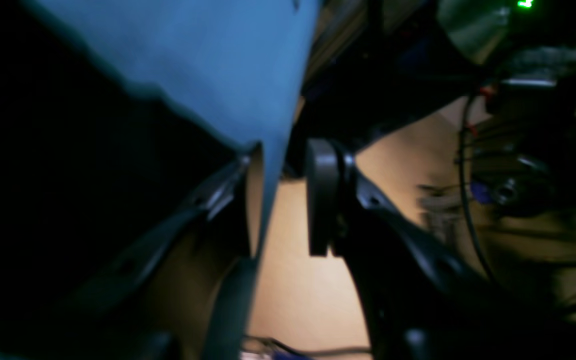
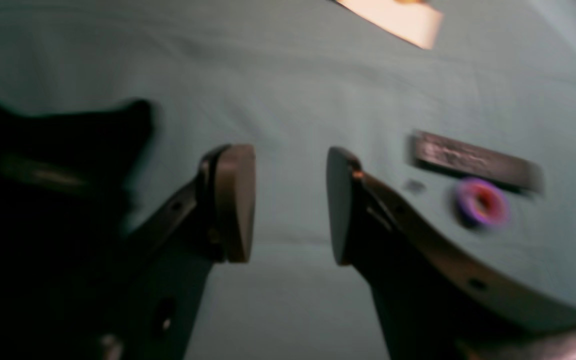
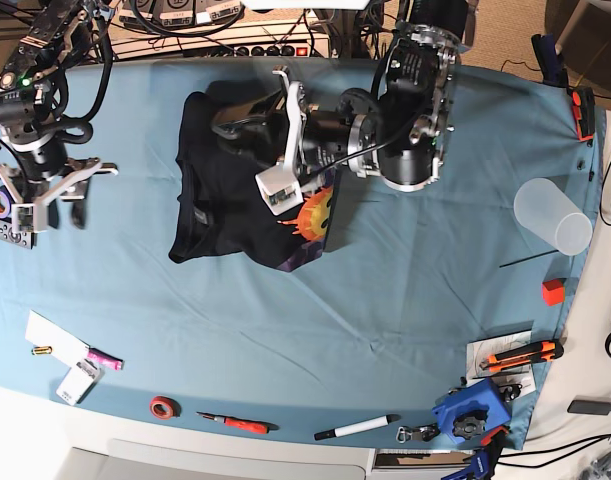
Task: Layout the t-shirt on the table in an organized manner, then fold the t-shirt properly
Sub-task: 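Press and flatten the folded bundle with the left gripper, then tuck the bundle's side with the right gripper toward the left gripper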
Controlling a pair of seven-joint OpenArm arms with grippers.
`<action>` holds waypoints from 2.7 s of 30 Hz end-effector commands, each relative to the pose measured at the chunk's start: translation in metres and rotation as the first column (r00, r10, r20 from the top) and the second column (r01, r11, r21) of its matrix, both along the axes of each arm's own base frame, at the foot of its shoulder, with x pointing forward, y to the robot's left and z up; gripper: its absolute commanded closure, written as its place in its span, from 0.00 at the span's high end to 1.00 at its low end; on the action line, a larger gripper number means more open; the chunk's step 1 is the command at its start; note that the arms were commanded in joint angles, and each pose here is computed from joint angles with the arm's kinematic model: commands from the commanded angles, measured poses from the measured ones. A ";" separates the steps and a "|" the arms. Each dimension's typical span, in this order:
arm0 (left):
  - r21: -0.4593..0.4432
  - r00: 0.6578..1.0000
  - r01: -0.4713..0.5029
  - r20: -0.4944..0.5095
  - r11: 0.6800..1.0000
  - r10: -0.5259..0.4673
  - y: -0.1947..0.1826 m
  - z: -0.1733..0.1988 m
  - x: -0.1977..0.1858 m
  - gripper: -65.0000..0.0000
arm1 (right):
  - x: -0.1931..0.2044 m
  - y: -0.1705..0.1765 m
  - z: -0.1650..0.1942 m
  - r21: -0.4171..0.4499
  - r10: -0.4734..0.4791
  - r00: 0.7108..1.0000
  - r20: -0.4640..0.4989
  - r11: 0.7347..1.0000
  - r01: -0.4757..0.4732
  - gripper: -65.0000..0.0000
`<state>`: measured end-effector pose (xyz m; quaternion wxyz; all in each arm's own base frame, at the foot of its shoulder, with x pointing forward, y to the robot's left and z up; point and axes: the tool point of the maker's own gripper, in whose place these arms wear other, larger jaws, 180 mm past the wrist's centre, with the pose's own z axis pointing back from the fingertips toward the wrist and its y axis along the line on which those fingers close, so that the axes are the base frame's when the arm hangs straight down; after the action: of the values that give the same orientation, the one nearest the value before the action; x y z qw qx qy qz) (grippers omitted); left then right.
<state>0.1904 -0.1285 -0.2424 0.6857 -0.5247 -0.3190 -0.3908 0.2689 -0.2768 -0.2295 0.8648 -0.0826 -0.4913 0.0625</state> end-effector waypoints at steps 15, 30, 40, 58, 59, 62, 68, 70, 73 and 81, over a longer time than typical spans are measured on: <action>0.387 0.913 -0.407 0.160 0.827 0.374 0.044 -0.088 0.078 0.22 | 0.005 0.117 -0.040 0.219 0.500 0.866 -0.031 0.848 -0.482 0.32; 0.598 0.852 -0.495 0.189 0.631 0.489 0.115 -0.147 0.089 0.22 | 0.039 0.166 -0.150 0.534 0.582 0.785 -0.215 0.743 -0.404 0.32; 0.537 0.854 -0.501 0.178 0.679 0.489 0.105 -0.122 0.089 0.22 | 0.088 0.191 -0.082 0.550 0.612 0.791 0.003 0.659 -0.513 0.32; 0.536 0.854 -0.501 0.178 0.679 0.489 0.105 -0.122 0.089 0.22 | 0.089 0.212 -0.090 0.663 0.640 0.767 -0.034 0.589 -0.462 0.32; 0.536 0.854 -0.501 0.178 0.679 0.489 0.105 -0.122 0.089 0.22 | 0.085 0.208 -0.082 0.647 0.652 0.757 -0.038 0.593 -0.479 0.34; 0.536 0.854 -0.501 0.178 0.679 0.489 0.105 -0.122 0.089 0.22 | 0.089 0.193 -0.045 0.578 0.631 0.775 0.045 0.616 -0.535 0.41; 0.537 0.854 -0.501 0.178 0.679 0.489 0.105 -0.122 0.089 0.22 | 0.076 0.139 -0.036 0.465 0.568 0.823 0.009 0.726 -0.506 0.41; 0.537 0.854 -0.501 0.178 0.679 0.489 0.105 -0.122 0.089 0.22 | 0.071 0.117 -0.044 0.456 0.522 0.852 -0.036 0.767 -0.451 0.41; 0.534 0.853 -0.502 0.179 0.680 0.490 0.105 -0.122 0.089 0.22 | 0.060 0.089 -0.059 0.482 0.420 0.902 -0.098 0.813 -0.326 0.41; 0.533 0.853 -0.502 0.178 0.681 0.490 0.104 -0.121 0.089 0.22 | 0.017 0.082 -0.101 0.526 0.386 0.896 -0.220 0.820 -0.225 0.53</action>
<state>0.2736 -0.0274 -0.3698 0.8868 -0.1989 -0.3158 -0.2726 0.2782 -0.1939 -0.3433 0.9121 0.2295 -0.3290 0.0853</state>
